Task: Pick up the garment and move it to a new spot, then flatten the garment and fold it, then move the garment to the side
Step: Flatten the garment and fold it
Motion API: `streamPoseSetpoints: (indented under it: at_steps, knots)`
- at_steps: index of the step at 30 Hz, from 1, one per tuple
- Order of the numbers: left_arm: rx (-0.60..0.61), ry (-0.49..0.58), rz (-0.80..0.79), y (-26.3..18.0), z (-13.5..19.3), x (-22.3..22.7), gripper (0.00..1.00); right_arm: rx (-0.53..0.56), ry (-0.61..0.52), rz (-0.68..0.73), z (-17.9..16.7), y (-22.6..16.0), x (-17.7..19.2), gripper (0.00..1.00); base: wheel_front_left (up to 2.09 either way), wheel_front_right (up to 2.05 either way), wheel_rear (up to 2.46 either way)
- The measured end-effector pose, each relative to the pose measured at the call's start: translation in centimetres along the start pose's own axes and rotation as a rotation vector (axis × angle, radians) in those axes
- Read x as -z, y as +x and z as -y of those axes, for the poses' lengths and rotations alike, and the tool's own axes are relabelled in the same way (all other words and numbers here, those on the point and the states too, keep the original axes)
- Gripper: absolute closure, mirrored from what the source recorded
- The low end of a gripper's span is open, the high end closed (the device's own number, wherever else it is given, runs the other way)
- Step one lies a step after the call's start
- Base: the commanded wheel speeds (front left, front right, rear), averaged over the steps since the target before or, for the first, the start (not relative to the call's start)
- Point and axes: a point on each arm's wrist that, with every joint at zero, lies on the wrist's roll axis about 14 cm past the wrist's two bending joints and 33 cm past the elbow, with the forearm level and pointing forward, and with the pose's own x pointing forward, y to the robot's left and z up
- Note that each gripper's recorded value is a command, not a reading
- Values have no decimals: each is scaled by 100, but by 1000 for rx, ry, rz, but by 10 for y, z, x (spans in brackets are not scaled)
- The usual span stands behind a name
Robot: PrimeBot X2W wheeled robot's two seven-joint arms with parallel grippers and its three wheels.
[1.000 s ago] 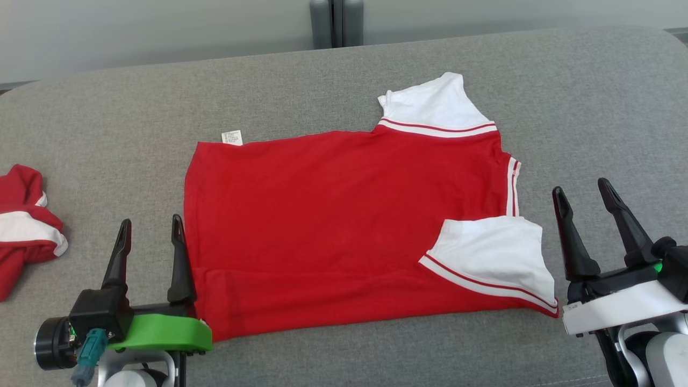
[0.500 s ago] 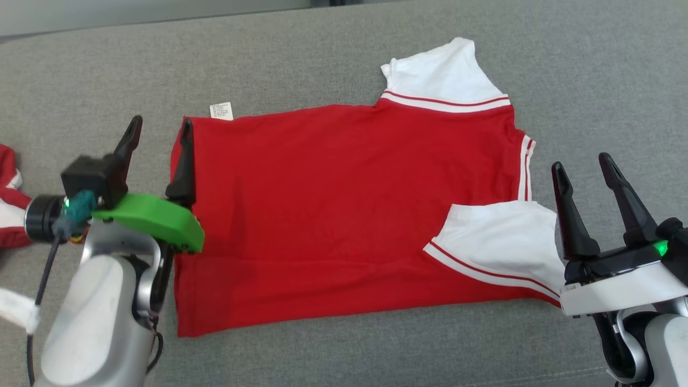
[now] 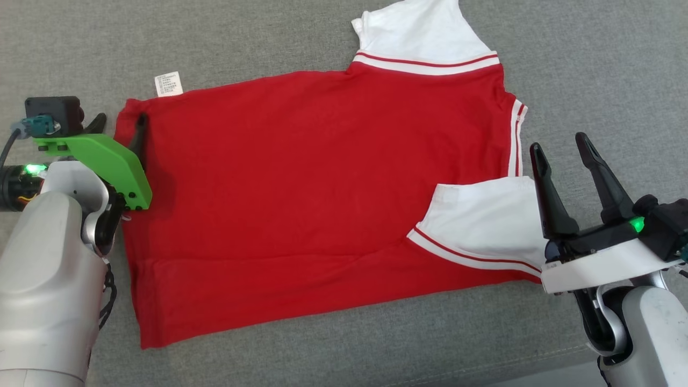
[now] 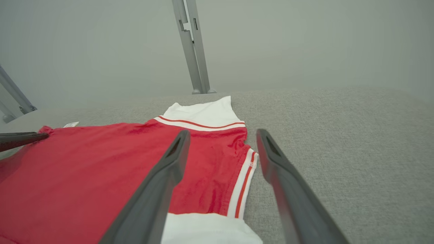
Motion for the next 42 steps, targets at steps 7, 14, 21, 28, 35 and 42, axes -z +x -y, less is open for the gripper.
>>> streamPoseSetpoints:
  at_steps: [7,14,21,28,35,42]
  knots:
    - [18,0,-22,14,5,9,100,40,-9,-5,24,15,4,0,0,0,0]
    - [20,-1,-2,15,8,9,100,35,-8,6,36,52,3,0,0,0,0]
    - [33,-5,24,18,13,9,100,-1,33,-23,29,110,15,0,0,0,0]
    - [38,-14,44,16,16,8,100,-33,51,-112,16,162,34,0,0,0,0]
    - [37,-19,54,13,16,7,100,-41,47,-227,8,196,59,0,0,0,0]
    - [31,-18,52,12,13,10,100,-67,-9,-367,-1,209,86,0,0,0,0]
